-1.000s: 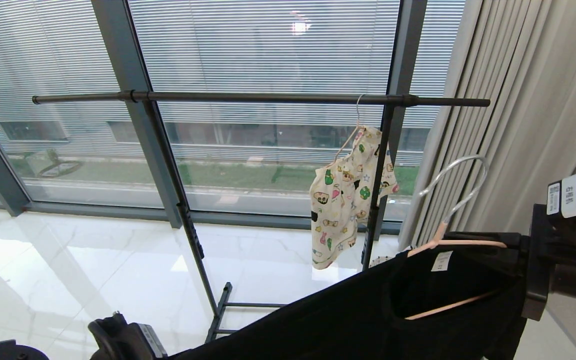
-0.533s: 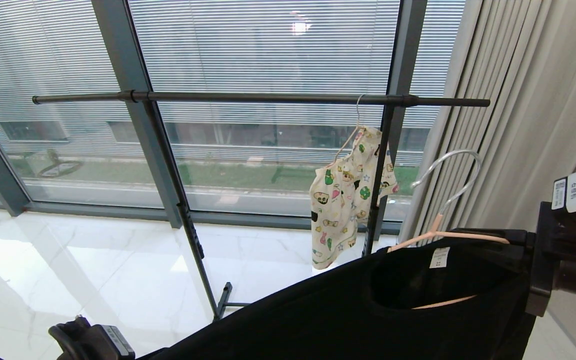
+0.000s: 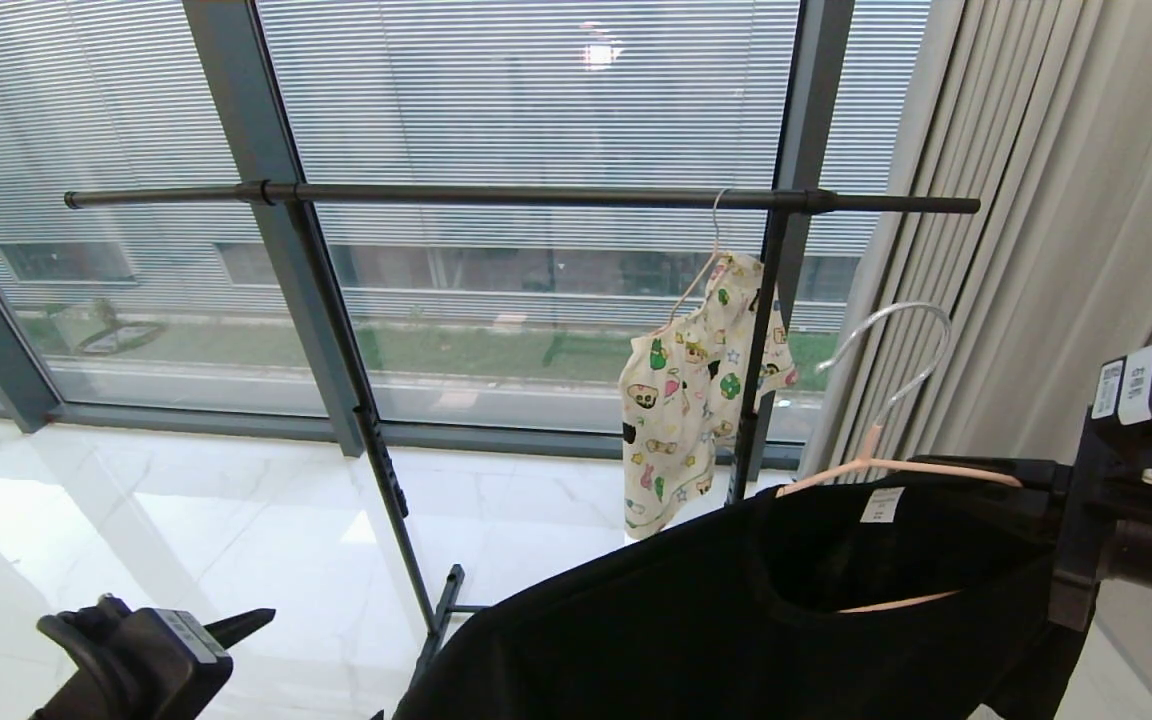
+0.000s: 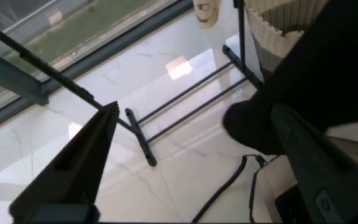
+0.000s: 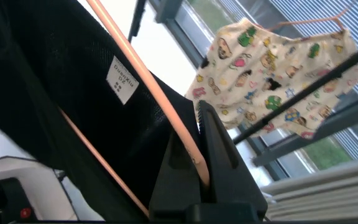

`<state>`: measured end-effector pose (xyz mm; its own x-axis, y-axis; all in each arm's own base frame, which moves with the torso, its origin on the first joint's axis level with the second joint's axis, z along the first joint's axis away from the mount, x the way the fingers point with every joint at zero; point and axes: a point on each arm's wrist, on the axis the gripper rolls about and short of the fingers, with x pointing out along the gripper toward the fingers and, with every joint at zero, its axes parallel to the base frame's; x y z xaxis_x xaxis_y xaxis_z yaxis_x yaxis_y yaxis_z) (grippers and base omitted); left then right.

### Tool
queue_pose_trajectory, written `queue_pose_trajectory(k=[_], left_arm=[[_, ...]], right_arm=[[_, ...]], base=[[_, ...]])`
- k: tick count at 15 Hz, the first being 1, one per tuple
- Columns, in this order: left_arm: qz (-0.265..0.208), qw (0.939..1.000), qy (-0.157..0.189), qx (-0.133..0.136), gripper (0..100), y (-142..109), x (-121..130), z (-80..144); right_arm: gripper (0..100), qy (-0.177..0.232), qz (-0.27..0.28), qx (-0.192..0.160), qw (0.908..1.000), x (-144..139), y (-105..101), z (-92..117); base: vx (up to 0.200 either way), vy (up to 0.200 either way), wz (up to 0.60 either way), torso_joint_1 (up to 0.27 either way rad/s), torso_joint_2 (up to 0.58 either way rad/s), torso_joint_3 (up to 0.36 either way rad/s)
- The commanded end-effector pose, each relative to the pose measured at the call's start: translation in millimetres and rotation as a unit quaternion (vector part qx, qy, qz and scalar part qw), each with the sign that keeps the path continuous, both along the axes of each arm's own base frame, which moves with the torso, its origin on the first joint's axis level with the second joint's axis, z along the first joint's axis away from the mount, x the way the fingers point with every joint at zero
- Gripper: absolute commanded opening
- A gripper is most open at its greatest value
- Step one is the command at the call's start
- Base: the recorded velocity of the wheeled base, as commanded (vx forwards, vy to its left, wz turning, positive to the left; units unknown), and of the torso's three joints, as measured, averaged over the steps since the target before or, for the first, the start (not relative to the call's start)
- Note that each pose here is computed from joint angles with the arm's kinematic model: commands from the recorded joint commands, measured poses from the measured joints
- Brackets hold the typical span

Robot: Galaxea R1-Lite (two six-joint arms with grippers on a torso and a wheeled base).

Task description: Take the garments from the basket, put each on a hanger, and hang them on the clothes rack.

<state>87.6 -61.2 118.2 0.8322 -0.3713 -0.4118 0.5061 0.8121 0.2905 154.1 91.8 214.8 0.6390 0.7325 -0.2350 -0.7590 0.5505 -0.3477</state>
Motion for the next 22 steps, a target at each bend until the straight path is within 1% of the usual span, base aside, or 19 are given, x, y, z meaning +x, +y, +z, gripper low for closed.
queue_pose_trajectory(k=[1, 2, 3, 4, 5, 6, 7, 8, 9, 10, 11, 12, 13, 17, 20, 22], left_arm=[[0.042, 0.9985, -0.025, -0.024, 100, 10, -1, 8], [0.077, 0.9959, -0.038, -0.031, 100, 15, 1, 13], [0.120, 0.9911, -0.049, -0.031, 100, 21, 4, 16], [0.150, 0.9867, -0.056, -0.028, 100, 25, 6, 18], [0.200, 0.9775, -0.063, -0.021, 100, 31, 9, 20], [0.224, 0.9717, -0.071, -0.019, 100, 34, 10, 23], [0.236, 0.9684, -0.078, -0.020, 100, 35, 12, 27], [0.239, 0.9669, -0.086, -0.023, 100, 34, 15, 33], [0.243, 0.9655, -0.091, -0.025, 100, 33, 18, 37], [0.252, 0.9629, -0.093, -0.023, 100, 32, 22, 40], [0.268, 0.9584, -0.096, -0.019, 100, 33, 24, 41], [0.275, 0.9563, -0.098, -0.016, 100, 33, 25, 42], [0.285, 0.9528, -0.103, -0.016, 100, 33, 26, 46], [0.295, 0.9482, -0.115, -0.023, 100, 33, 30, 54], [0.296, 0.9486, -0.111, -0.019, 100, 33, 32, 53], [0.296, 0.9496, -0.104, -0.014, 100, 32, 35, 50]], right_arm=[[0, 0.004, -0.016, -0.005, 0.9998, 2, 0, -2], [0, 0.007, -0.035, -0.011, 0.9993, 4, -1, -3], [0, 0.016, -0.057, -0.016, 0.9981, 6, 0, -6], [0, 0.025, -0.073, -0.017, 0.9968, 8, 0, -8], [0, 0.049, -0.111, -0.016, 0.9925, 14, 2, -14], [0, 0.066, -0.151, -0.011, 0.9863, 19, 2, -17], [0, 0.080, -0.184, -0.005, 0.9797, 22, 3, -20], [0, 0.093, -0.209, -0.001, 0.9736, 24, 3, -24], [0, 0.100, -0.223, 0.005, 0.9696, 24, 2, -24], [0, 0.104, -0.240, 0.008, 0.9652, 25, 0, -24], [0, 0.101, -0.257, 0.005, 0.9611, 26, -1, -25], [0, 0.100, -0.263, 0.003, 0.9595, 26, -1, -24], [0, 0.101, -0.274, -0.003, 0.9564, 24, -2, -26], [0, 0.095, -0.288, -0.004, 0.9528, 24, -3, -25], [0, 0.094, -0.288, -0.004, 0.9530, 22, -4, -24], [0, 0.105, -0.288, -0.014, 0.9517, 20, -5, -26]], base=[[0.000, 0.000, 0.00, 0.000, 0.00, 0.000], [0.000, 0.000, 0.00, 0.000, 0.00, 0.000], [0.000, 0.000, 0.00, 0.000, 0.00, 0.000], [0.000, 0.000, 0.00, 0.000, 0.00, 0.000], [0.000, 0.000, 0.00, 0.000, 0.00, 0.000], [0.000, 0.000, 0.00, 0.000, 0.00, 0.000], [0.000, 0.000, 0.00, 0.000, 0.00, 0.000], [0.000, 0.000, 0.00, 0.000, 0.00, 0.000], [0.000, 0.000, 0.00, 0.000, 0.00, 0.000], [0.000, 0.000, 0.00, 0.000, 0.00, 0.000], [0.000, 0.000, 0.00, 0.000, 0.00, 0.000], [0.000, 0.000, 0.00, 0.000, 0.00, 0.000], [0.000, 0.000, 0.00, 0.000, 0.00, 0.000], [0.000, 0.000, 0.00, 0.000, 0.00, 0.000], [0.000, 0.000, 0.00, 0.000, 0.00, 0.000], [0.000, 0.200, 0.00, 0.010, 0.00, 0.002]])
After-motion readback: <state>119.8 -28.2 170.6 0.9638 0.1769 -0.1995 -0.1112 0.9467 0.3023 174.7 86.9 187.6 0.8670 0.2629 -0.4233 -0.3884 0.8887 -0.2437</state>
